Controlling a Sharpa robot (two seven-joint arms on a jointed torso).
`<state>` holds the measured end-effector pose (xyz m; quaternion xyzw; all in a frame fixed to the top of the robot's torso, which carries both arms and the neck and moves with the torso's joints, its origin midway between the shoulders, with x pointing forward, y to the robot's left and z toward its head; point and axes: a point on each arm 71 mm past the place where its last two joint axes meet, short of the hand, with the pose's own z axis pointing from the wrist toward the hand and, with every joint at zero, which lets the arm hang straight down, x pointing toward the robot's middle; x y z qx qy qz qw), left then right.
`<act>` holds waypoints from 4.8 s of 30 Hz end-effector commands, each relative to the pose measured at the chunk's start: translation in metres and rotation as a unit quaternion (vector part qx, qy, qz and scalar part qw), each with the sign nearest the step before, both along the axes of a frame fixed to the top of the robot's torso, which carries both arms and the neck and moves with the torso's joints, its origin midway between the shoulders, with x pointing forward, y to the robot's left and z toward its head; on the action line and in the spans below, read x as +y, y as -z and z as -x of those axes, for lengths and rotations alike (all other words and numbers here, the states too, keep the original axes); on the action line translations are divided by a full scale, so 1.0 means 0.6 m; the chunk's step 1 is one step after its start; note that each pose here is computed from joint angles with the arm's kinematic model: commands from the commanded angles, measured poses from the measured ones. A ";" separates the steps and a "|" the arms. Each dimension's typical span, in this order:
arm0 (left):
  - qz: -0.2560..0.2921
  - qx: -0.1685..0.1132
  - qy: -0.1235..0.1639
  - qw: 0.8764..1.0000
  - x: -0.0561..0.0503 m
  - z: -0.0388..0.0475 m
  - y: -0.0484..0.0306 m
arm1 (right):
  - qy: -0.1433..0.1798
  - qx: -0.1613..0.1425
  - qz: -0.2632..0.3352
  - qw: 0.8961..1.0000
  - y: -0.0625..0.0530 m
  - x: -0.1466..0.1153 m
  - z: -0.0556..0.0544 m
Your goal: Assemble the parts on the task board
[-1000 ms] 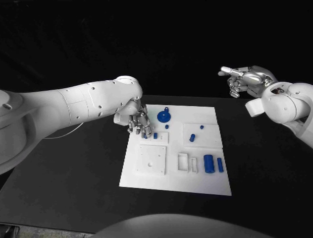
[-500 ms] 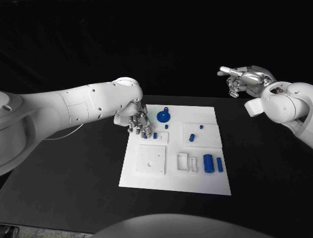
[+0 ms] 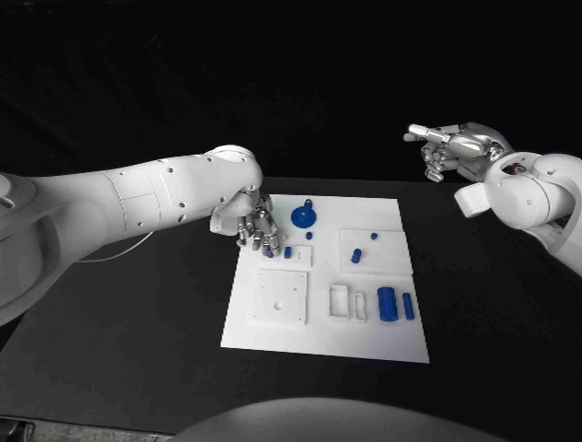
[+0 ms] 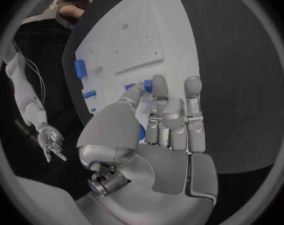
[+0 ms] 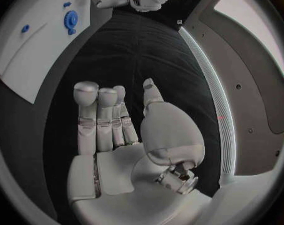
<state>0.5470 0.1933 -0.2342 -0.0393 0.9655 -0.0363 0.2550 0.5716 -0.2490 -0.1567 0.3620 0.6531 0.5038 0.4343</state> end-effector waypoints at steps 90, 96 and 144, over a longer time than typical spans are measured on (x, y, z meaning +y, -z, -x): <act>0.085 -0.066 -0.072 0.991 0.043 0.008 -0.028 | -0.008 0.005 0.006 1.000 0.011 -0.004 0.004; 0.107 -0.084 -0.087 0.987 0.051 0.013 -0.041 | -0.007 0.005 0.007 1.000 0.012 -0.006 0.004; 0.043 -0.083 -0.033 0.995 0.033 0.057 0.005 | -0.006 0.005 0.012 1.000 0.016 -0.009 0.006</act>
